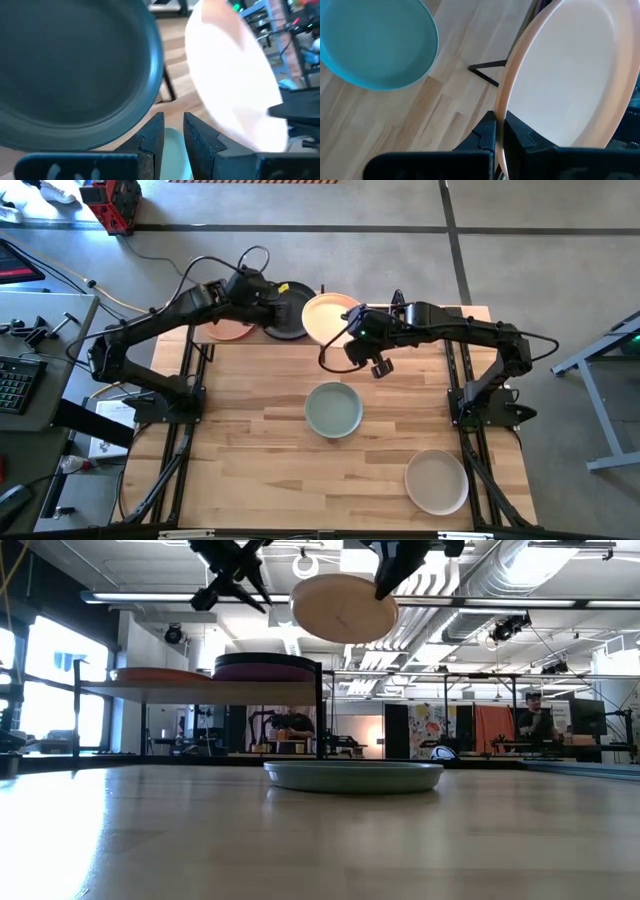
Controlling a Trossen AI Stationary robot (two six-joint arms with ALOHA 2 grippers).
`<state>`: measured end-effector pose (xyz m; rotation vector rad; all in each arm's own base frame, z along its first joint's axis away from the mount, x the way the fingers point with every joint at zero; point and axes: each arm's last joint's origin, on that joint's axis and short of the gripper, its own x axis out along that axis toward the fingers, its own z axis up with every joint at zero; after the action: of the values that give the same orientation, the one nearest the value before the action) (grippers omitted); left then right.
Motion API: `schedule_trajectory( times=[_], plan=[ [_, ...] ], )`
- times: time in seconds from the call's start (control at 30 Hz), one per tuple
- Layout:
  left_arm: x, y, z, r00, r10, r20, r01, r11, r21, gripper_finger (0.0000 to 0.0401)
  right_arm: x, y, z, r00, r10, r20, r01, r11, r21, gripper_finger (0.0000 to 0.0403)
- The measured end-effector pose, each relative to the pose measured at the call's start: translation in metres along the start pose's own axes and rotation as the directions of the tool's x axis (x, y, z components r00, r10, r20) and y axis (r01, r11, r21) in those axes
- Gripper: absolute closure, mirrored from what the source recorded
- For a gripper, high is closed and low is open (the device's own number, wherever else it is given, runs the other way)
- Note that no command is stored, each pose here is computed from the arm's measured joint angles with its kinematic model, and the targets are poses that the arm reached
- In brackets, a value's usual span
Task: Place and stack plates onto a shelf
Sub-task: Stack the light orange plate on top of the orange plate on the shelf
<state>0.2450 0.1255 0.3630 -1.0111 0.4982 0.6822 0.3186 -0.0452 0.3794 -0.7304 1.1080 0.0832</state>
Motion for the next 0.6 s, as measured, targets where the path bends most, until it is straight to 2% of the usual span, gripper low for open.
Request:
schedule_trajectory(
  times=[0.3,0.6],
  plan=[
    [-0.017,-0.012,0.011,0.997,-0.046,0.058,0.047,0.999,-0.022,0.0339,0.000,0.001,0.000,1.000,0.009,-0.002,-0.009,0.998,-0.062,0.0403],
    [-0.018,-0.013,0.011,0.998,-0.043,0.055,0.046,0.998,-0.051,0.0339,0.000,0.002,0.001,0.998,0.047,0.034,-0.043,0.992,-0.121,0.0403]
  ],
)
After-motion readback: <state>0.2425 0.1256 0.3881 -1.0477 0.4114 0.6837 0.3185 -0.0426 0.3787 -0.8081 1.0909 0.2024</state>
